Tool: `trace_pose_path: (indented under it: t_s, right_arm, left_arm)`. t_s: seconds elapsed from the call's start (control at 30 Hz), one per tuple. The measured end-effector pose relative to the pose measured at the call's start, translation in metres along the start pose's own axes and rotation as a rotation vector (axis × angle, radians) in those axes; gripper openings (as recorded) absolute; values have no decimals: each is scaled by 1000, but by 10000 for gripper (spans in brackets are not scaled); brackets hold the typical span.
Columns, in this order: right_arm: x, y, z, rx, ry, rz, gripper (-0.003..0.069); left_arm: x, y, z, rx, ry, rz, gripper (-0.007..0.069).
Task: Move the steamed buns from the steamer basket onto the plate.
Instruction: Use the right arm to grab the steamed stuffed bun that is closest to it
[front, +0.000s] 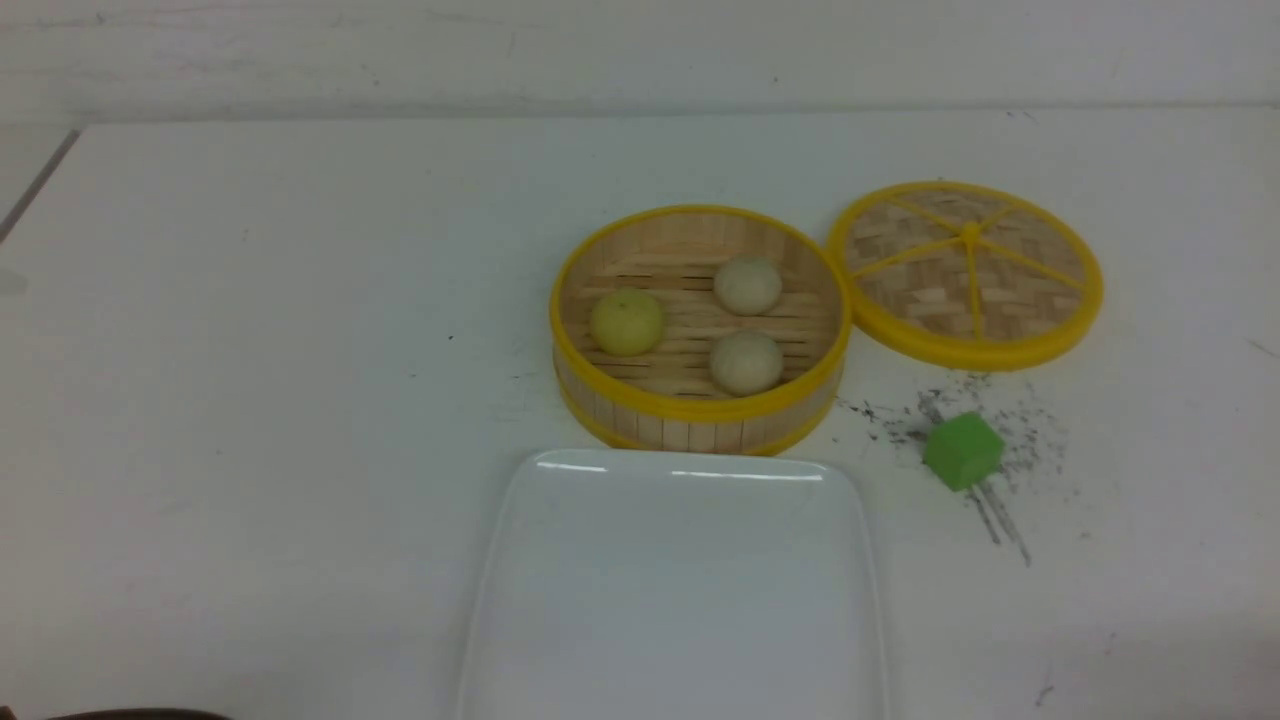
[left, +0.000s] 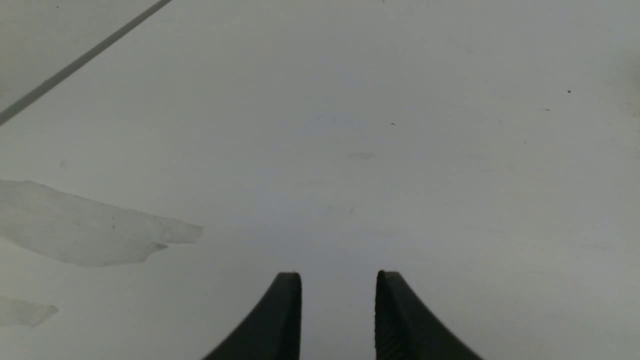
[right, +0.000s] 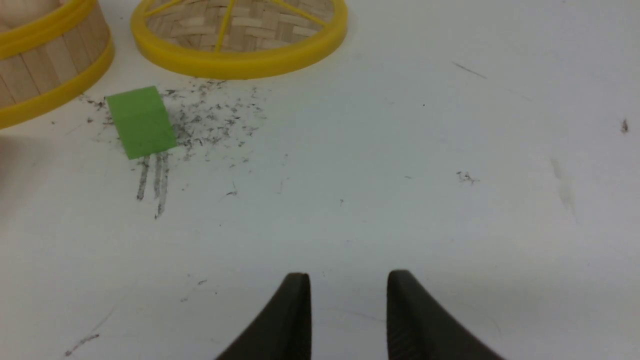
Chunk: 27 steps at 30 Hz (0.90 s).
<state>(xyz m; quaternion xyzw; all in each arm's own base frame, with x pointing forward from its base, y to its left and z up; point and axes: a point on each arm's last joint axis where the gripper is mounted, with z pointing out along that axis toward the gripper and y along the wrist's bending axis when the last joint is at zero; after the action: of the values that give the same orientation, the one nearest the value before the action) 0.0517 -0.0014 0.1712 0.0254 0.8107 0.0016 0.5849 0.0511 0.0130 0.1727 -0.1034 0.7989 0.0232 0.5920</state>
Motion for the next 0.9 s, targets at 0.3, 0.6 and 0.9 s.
trace_pose_path:
  t_s: [0.3,0.6,0.9]
  right_arm:
    - [0,0,0,0,0,0,242]
    - [0,0,0,0,0,0,242]
    - [0,0,0,0,0,0,242]
  left_arm:
    - [0,1,0,-6,-2,16,242]
    - [0,1,0,-7,-2,19,242]
    - [0,1,0,-8,-2,20,242]
